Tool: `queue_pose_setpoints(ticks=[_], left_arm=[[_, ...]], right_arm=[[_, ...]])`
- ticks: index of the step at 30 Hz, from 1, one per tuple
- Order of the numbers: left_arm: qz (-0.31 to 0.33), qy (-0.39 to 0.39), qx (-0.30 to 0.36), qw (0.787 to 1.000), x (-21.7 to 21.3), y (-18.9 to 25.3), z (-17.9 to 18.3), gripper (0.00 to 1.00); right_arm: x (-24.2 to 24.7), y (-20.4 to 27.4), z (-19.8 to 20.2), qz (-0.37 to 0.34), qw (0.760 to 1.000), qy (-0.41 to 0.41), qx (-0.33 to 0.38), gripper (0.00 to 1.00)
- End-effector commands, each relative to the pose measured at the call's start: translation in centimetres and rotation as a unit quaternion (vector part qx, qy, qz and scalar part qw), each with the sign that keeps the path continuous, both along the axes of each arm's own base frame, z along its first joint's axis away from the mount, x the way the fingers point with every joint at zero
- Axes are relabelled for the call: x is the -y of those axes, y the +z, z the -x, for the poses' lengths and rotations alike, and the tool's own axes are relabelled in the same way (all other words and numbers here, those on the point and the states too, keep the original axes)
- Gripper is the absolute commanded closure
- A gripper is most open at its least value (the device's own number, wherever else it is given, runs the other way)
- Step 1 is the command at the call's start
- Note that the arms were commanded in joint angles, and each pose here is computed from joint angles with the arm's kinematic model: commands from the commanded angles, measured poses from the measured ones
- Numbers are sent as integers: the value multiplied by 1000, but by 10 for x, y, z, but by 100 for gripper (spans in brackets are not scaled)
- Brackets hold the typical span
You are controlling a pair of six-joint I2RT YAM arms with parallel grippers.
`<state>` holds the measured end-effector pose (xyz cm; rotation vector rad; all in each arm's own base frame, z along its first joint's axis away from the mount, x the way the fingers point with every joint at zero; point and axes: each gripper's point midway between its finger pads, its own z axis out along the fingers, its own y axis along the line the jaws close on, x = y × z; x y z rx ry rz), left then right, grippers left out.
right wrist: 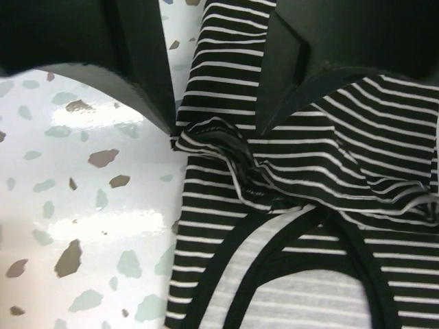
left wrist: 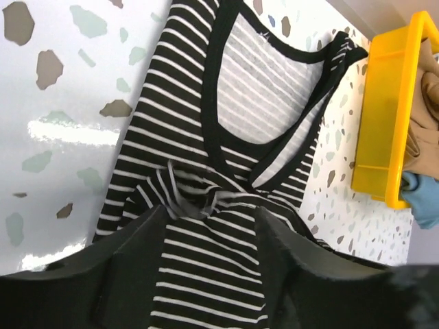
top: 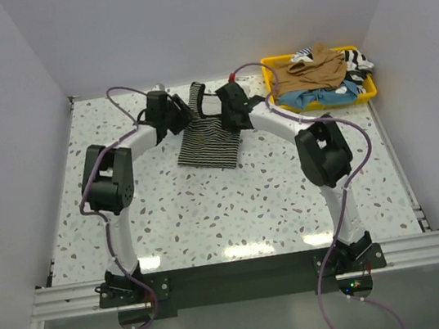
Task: Fold and stack the tank tops
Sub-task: Fold the tank top
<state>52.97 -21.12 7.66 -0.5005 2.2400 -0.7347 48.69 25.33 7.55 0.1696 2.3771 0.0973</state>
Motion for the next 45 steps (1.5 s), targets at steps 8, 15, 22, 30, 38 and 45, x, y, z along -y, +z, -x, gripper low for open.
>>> queue_pose_setpoints(ticks=[8, 15, 22, 30, 38, 45], left_arm=[[18, 30, 108, 994, -36, 83, -15, 32], [9, 28, 72, 997, -12, 55, 31, 55], [-4, 6, 10, 1000, 16, -1, 70, 78], [-21, 78, -90, 993, -9, -59, 137, 87], [-12, 71, -124, 990, -24, -69, 200, 87], [-7, 45, -108, 993, -38, -35, 260, 84]], right_arm=[[8, 53, 3, 0, 998, -22, 62, 39], [-47, 30, 29, 41, 998, 34, 44, 50], [-59, -12, 1, 45, 997, 58, 23, 62], [-79, -56, 21, 10, 991, 130, -22, 51], [-76, -55, 89, 24, 984, 173, -41, 46], [-76, -65, 214, 22, 975, 213, -68, 47]])
